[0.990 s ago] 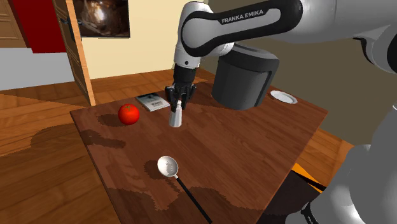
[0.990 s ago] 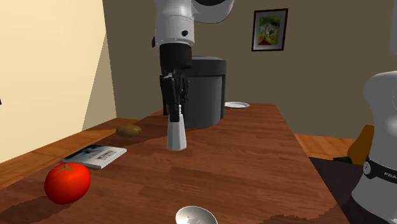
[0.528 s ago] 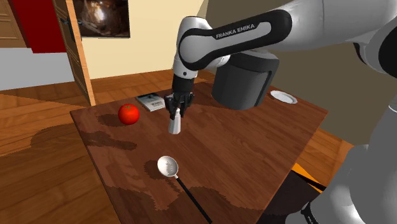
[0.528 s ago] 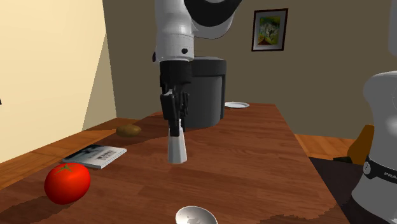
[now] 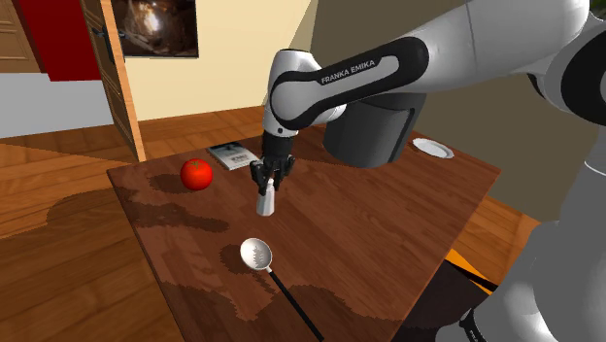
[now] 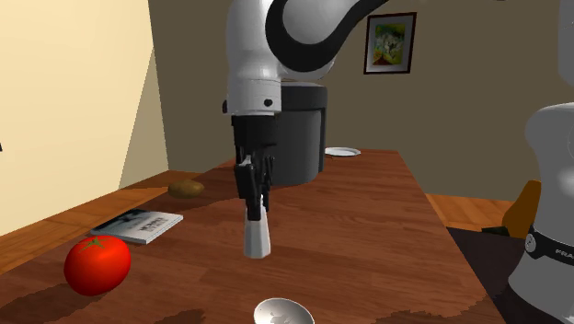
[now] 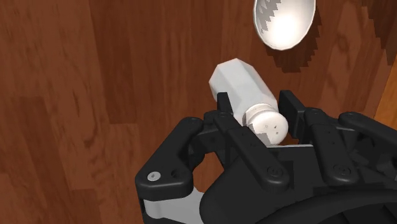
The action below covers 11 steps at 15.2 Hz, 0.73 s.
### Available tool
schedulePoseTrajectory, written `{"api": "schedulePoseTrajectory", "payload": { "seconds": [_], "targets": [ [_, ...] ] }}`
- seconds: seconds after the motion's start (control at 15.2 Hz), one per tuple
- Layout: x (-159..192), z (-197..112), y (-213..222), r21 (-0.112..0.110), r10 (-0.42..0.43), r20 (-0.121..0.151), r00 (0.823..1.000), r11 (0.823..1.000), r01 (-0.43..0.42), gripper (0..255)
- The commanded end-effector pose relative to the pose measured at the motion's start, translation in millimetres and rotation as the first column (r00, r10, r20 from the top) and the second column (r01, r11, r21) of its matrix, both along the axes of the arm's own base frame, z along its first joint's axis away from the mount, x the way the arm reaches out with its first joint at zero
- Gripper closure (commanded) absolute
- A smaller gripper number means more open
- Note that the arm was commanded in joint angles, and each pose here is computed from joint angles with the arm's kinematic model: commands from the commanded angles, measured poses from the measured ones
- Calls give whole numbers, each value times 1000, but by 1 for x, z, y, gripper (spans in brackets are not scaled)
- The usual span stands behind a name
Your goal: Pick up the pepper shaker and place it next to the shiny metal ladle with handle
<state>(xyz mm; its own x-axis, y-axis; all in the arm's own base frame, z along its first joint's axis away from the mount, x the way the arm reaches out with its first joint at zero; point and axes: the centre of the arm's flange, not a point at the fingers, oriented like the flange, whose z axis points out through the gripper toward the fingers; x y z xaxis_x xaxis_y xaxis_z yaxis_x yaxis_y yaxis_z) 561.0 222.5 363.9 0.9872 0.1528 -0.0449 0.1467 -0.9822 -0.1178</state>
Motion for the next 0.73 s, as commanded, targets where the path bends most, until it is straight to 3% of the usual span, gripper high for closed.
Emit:
{"api": "schedulePoseTrajectory", "payload": {
  "seconds": [0.0,0.66],
  "targets": [
    [0,-11,0,0,0,1,1000,1000,0,255],
    [0,-64,0,0,0,1,1000,1000,0,255]
  ]
}}
